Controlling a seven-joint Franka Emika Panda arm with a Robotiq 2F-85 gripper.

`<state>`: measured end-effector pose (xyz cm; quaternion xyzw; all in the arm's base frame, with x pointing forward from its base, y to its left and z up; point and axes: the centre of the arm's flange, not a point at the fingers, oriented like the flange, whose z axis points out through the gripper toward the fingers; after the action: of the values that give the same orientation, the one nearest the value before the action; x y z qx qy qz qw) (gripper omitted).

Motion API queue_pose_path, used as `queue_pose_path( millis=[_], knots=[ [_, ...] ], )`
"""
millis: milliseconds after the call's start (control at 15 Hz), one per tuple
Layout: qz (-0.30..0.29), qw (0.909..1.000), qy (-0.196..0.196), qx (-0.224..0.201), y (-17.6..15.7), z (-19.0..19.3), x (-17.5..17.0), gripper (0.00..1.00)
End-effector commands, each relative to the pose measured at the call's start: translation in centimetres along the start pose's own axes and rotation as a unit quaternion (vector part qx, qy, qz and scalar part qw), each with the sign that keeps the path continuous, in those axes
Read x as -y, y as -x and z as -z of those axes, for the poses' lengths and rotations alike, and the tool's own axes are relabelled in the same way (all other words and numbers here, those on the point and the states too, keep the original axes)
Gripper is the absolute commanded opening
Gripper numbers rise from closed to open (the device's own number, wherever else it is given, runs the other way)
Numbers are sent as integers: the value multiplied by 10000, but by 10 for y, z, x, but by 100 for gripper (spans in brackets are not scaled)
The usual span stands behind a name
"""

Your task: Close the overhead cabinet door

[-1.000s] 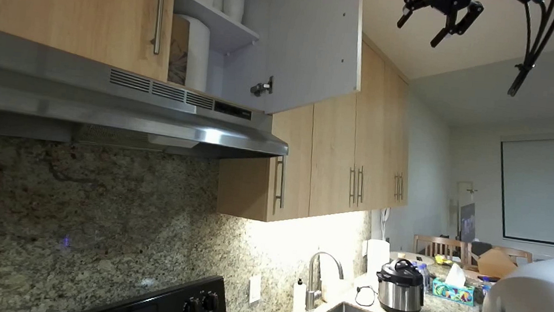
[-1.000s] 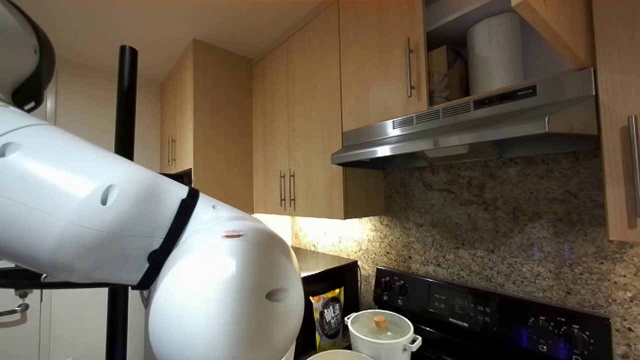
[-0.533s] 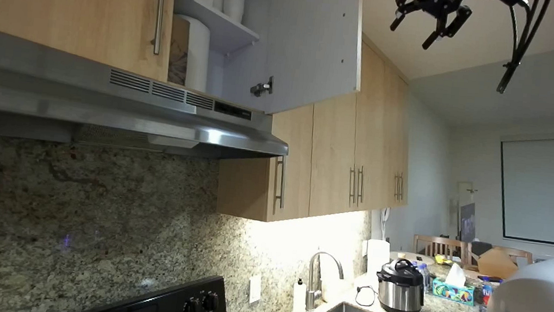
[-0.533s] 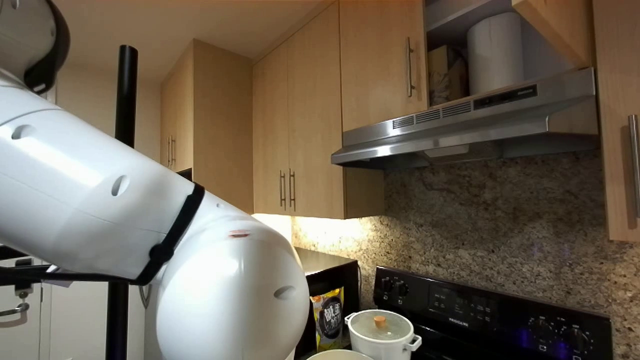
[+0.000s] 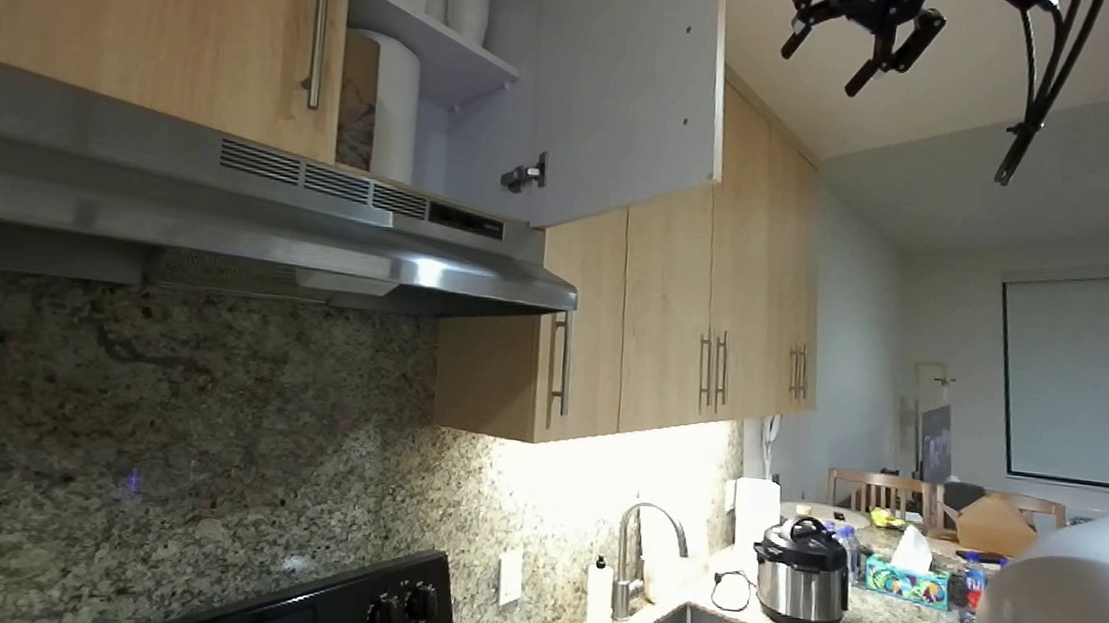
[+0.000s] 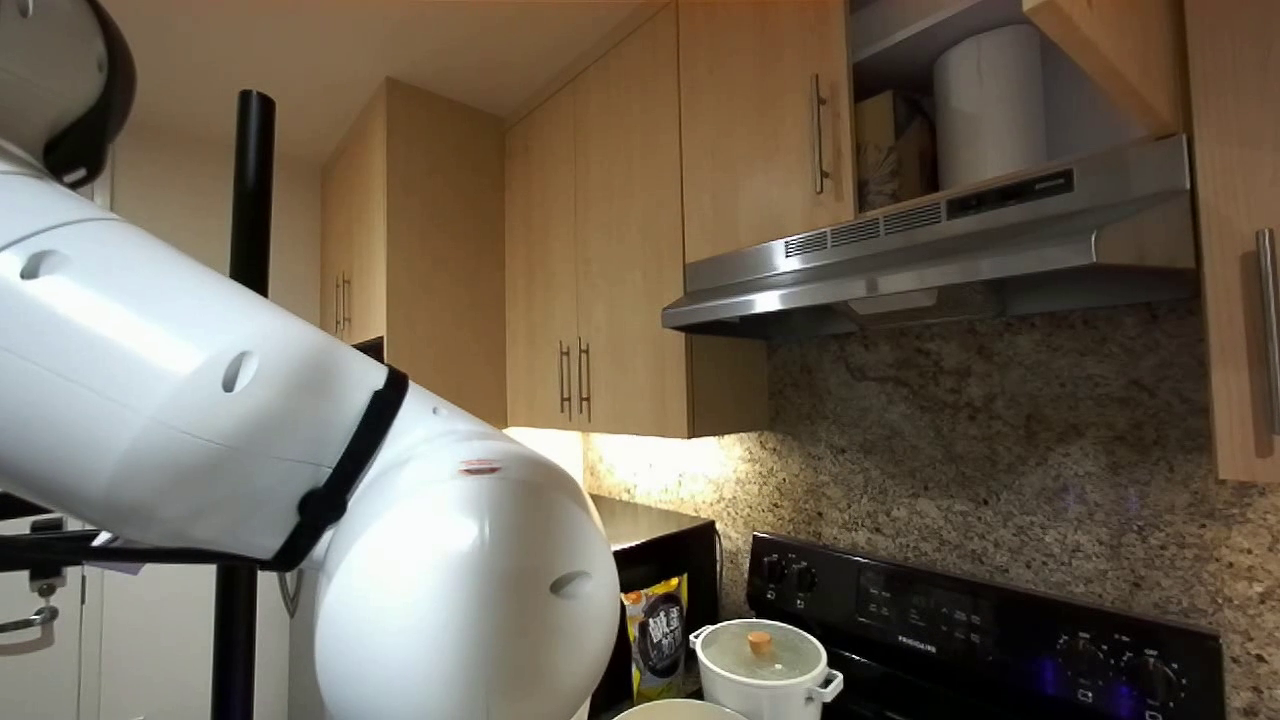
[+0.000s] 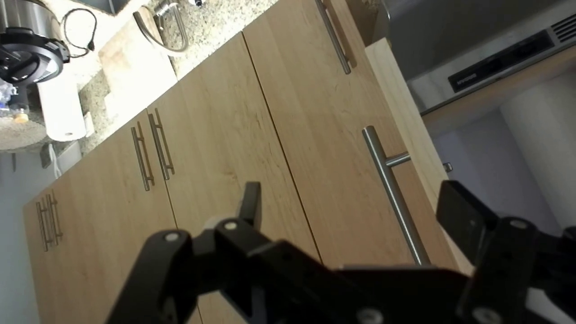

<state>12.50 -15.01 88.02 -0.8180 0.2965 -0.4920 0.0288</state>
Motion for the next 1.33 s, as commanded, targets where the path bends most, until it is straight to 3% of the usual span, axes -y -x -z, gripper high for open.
queue_pose_path(
  millis=[0,733,1267],
  knots=[
    [250,9996,-68,55,-18,-9,12,100],
    [1078,9933,-322,253,-104,-36,0,100],
    [1623,9799,-958,648,-114,-65,28,100]
  ],
)
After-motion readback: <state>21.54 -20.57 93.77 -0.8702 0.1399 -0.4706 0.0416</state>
